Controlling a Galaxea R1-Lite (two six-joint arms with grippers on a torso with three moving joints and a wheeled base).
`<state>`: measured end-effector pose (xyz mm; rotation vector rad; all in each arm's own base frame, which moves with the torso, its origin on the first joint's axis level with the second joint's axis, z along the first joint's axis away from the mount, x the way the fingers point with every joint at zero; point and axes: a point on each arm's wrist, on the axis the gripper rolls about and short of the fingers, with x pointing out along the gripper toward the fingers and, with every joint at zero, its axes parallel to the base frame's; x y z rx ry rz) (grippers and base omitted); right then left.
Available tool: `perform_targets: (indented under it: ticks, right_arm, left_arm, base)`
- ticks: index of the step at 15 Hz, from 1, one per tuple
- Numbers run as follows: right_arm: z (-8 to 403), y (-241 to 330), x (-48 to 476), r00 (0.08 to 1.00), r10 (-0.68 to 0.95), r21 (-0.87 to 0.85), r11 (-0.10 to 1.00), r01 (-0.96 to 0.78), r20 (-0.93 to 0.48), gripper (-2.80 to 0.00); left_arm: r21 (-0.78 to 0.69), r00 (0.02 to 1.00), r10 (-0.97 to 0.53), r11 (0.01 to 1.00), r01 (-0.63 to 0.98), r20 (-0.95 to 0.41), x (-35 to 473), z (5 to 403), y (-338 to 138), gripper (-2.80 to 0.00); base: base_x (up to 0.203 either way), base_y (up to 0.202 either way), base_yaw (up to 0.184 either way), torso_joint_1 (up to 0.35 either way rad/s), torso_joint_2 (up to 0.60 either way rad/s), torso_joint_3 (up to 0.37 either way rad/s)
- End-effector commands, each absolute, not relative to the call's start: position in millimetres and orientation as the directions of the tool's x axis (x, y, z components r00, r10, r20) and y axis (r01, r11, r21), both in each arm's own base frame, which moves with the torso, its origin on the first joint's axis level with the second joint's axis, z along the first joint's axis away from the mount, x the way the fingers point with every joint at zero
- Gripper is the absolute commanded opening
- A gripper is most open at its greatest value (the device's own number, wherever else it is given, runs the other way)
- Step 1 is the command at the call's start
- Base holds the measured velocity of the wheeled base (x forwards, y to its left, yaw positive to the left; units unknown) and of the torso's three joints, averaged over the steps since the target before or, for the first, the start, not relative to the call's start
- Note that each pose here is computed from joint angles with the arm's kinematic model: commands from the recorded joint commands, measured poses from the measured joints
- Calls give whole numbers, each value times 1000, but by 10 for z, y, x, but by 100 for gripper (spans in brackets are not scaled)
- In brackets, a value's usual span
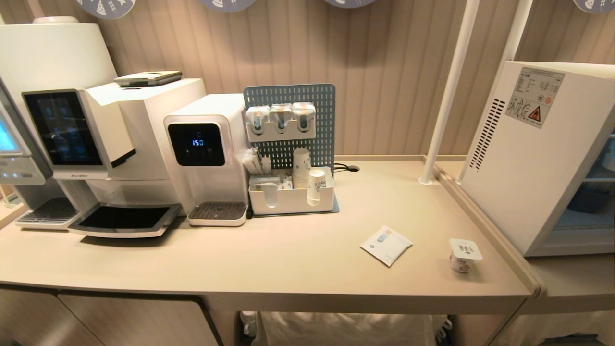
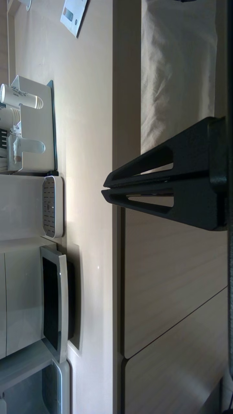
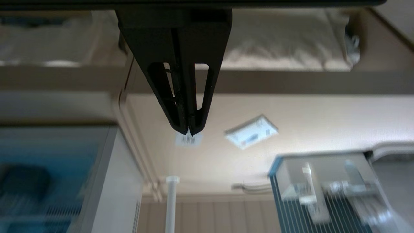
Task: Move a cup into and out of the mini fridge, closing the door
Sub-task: Close the freezer door
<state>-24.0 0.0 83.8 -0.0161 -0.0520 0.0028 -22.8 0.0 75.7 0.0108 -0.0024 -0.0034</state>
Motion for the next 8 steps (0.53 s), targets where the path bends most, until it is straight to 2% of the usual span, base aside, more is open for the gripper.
perform_targets:
  ticks: [1, 8]
  right_arm:
    - [759, 0, -238, 1000, 3, -17, 1000, -3, -21, -280]
    - [761, -1, -239, 1000, 0, -6, 1000, 0, -26, -280]
  left_arm:
    - [11, 1000, -3, 1000, 3, 3, -228, 758, 0, -280]
    - [11, 1000, -3, 1000, 3, 3, -228, 758, 0, -280]
  base:
    - [0, 0, 0, 0, 0, 0]
    - [0, 0, 0, 0, 0, 0]
